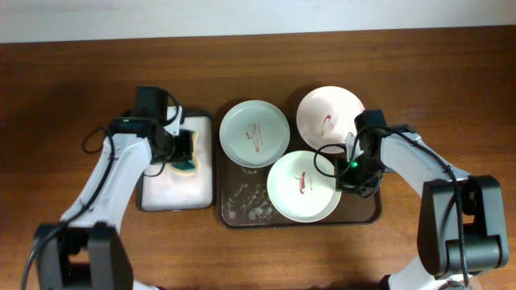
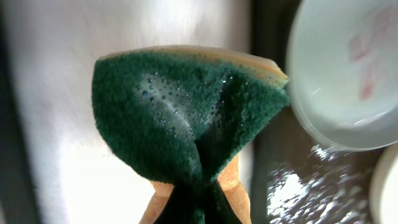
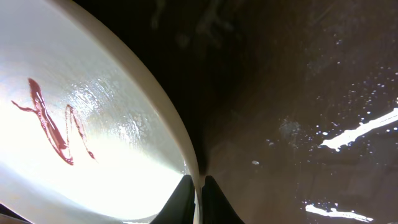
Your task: Clean dirty plates on tray and stack at the side
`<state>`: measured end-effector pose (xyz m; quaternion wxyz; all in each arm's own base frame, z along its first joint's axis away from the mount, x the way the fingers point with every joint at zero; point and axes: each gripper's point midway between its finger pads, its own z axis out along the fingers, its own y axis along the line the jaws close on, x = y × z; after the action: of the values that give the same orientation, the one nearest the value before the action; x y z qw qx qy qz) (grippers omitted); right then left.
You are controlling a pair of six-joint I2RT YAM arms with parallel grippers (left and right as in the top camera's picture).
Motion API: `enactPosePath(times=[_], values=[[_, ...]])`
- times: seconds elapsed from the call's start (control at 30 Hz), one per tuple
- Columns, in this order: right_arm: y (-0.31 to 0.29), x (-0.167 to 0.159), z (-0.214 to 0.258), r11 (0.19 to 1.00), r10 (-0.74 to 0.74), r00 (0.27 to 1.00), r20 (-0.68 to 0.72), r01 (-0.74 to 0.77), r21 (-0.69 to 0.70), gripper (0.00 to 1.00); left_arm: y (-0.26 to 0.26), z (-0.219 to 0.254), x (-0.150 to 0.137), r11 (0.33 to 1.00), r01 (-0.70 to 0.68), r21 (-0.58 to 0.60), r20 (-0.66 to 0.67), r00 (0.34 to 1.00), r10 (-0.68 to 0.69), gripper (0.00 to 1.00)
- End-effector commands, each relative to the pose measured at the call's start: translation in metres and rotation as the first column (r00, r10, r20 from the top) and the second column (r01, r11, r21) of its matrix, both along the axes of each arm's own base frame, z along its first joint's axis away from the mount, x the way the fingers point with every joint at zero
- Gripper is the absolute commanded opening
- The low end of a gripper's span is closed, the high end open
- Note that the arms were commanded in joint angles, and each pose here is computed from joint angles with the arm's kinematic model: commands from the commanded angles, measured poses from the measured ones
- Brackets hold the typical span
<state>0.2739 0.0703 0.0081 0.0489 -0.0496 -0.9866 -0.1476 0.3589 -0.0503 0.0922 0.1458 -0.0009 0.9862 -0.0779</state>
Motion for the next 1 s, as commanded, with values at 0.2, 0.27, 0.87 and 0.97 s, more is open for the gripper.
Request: enactPosePath(times=[0.2,0.27,0.87,0.97], values=[[0.004,0.002,0.001,1.0,-0.003,1.0,-0.004,0.003,0.011,0.09,-0.001,0.046,0.012,1.0,-0.01,-0.02,0.145,0.989,0.013,0.0],[0.004,0.002,0.001,1.0,-0.003,1.0,-0.004,0.003,0.011,0.08,-0.001,0.046,0.012,1.0,-0.011,-0.02,0.145,0.989,0.013,0.0],[0.004,0.003,0.001,1.0,-0.003,1.0,-0.001,0.003,0.011,0.09,0.007,-0.056,-0.094,0.988,-0.136,0.068,-0.232,0.961,0.149,0.0],[0.004,0.003,0.001,1.0,-0.003,1.0,-0.001,0.003,0.011,0.09,-0.002,-0.056,-0.1,0.993,-0.096,0.074,-0.251,0.962,0.112,0.0]])
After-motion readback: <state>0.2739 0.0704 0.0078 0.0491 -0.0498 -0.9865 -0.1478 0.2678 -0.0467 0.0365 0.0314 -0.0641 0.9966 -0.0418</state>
